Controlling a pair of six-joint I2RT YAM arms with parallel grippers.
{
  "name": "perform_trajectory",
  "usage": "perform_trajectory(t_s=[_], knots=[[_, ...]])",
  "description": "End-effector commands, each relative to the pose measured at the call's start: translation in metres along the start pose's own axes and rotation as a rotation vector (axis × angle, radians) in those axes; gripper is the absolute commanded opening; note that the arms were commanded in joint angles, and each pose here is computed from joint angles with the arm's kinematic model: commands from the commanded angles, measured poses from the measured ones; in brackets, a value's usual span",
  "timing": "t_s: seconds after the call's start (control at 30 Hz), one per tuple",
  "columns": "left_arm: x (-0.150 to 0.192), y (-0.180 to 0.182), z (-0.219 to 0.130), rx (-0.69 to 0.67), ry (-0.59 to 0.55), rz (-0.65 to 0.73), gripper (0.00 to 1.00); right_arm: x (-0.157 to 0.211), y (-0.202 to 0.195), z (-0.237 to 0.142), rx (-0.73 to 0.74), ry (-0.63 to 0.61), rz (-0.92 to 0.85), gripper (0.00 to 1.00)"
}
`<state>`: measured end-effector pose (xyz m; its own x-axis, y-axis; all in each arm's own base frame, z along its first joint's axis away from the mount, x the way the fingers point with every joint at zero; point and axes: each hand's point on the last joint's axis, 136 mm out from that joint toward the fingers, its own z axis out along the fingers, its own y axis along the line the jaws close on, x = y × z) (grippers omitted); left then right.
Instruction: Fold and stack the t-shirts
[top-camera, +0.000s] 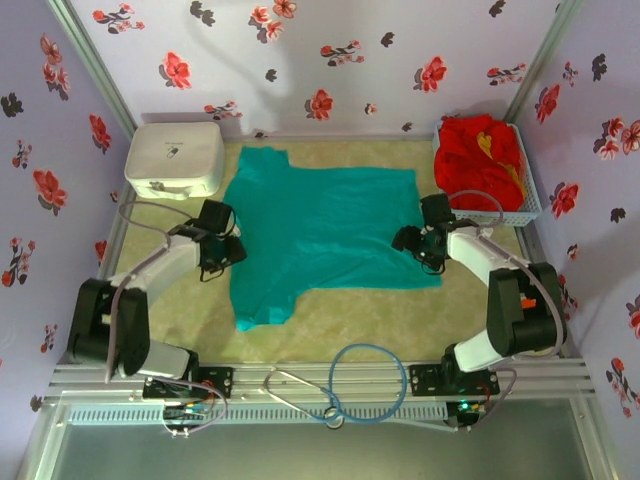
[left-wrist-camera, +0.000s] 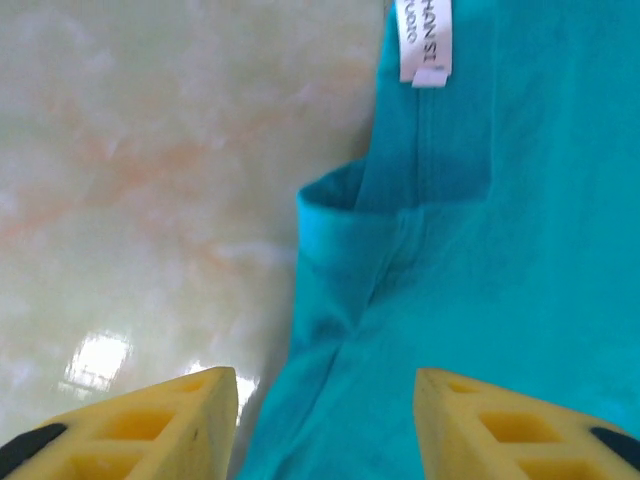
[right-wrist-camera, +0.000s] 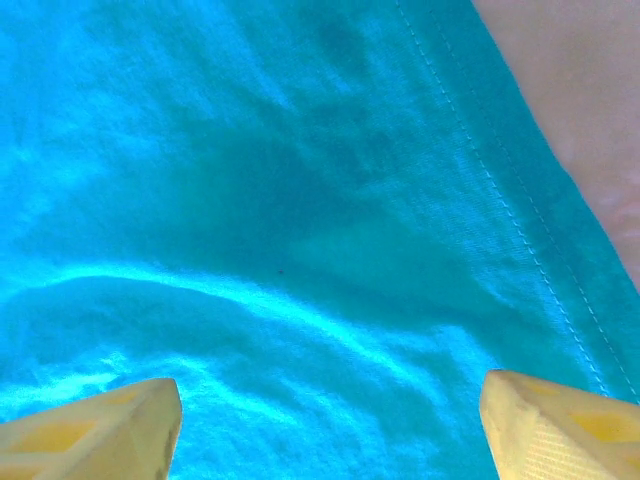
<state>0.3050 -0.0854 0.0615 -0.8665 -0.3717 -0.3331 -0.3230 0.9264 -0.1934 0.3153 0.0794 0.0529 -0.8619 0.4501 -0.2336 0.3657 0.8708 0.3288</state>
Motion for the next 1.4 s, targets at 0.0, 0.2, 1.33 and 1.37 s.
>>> perform_trajectory(t_s=[0.0, 0.2, 1.33, 1.37], knots=[[-0.03, -0.017, 0.007, 0.037, -0.071, 0.091, 0.48, 0.005, -0.012, -0.006, 0.029, 0.002, 0.013, 0.79], [-0.043, -0.025, 0.022, 0.032, -0.071, 0.122, 0.38, 0.008, -0.017, -0.005, 0.038, 0.013, 0.029, 0.79], [0.042, 0.064, -0.022, 0.078, 0.111, -0.282, 0.57, 0.042, -0.075, -0.015, 0.177, 0.054, 0.173, 0.73], [0.048, 0.067, -0.024, 0.075, 0.123, -0.289, 0.56, 0.043, -0.075, -0.014, 0.175, 0.058, 0.175, 0.71]])
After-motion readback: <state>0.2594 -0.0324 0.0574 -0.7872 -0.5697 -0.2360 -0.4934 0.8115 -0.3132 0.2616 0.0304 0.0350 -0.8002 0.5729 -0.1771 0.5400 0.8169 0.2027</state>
